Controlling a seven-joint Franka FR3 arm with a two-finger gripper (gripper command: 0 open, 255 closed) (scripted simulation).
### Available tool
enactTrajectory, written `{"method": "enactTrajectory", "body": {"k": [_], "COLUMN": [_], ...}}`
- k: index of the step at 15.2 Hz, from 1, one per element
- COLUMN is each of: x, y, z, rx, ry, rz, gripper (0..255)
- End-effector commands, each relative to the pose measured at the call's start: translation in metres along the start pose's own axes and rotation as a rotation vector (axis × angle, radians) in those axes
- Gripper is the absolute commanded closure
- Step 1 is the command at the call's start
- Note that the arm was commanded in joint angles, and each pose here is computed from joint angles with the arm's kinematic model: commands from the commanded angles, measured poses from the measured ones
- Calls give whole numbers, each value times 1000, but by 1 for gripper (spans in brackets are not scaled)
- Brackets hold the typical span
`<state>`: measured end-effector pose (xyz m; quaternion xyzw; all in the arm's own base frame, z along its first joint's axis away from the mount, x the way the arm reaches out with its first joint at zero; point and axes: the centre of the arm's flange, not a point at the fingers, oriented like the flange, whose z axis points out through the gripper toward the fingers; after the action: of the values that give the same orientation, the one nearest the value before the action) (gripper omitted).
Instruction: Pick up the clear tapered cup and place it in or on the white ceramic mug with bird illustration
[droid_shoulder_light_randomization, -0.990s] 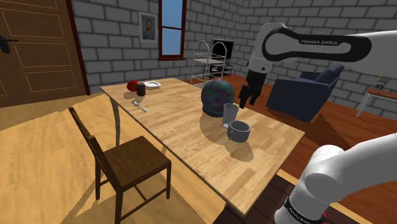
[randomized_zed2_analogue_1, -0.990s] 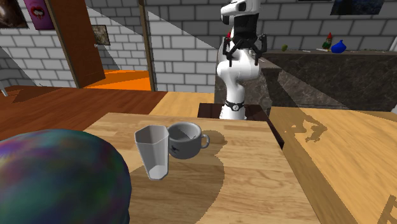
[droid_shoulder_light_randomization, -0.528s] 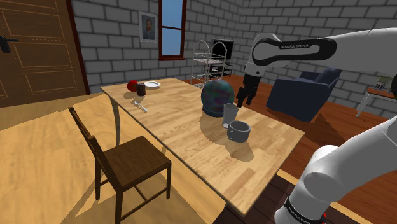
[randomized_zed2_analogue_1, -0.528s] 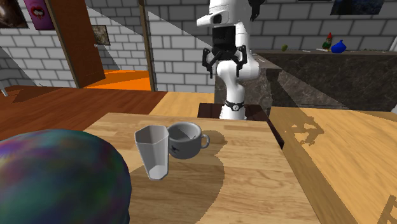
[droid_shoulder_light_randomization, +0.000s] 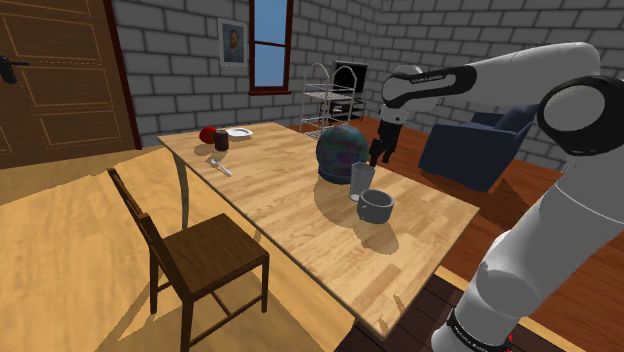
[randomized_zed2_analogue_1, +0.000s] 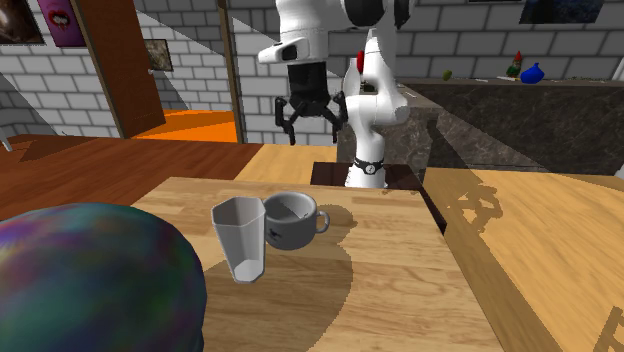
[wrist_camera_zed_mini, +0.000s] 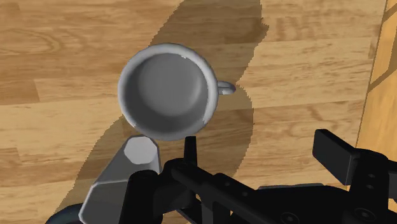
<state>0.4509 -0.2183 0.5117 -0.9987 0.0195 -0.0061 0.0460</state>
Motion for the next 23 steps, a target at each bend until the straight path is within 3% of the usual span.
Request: {"method": "enactTrajectory", "body": {"k": [1, 17, 23], "x": [14, 130, 135], "y": [21, 189, 196], "z": [8, 71, 100], "rx": [1, 19, 20], "ry": [-1, -12, -13], "rz": [-5, -31, -32], "gripper": [0, 0, 0]}}
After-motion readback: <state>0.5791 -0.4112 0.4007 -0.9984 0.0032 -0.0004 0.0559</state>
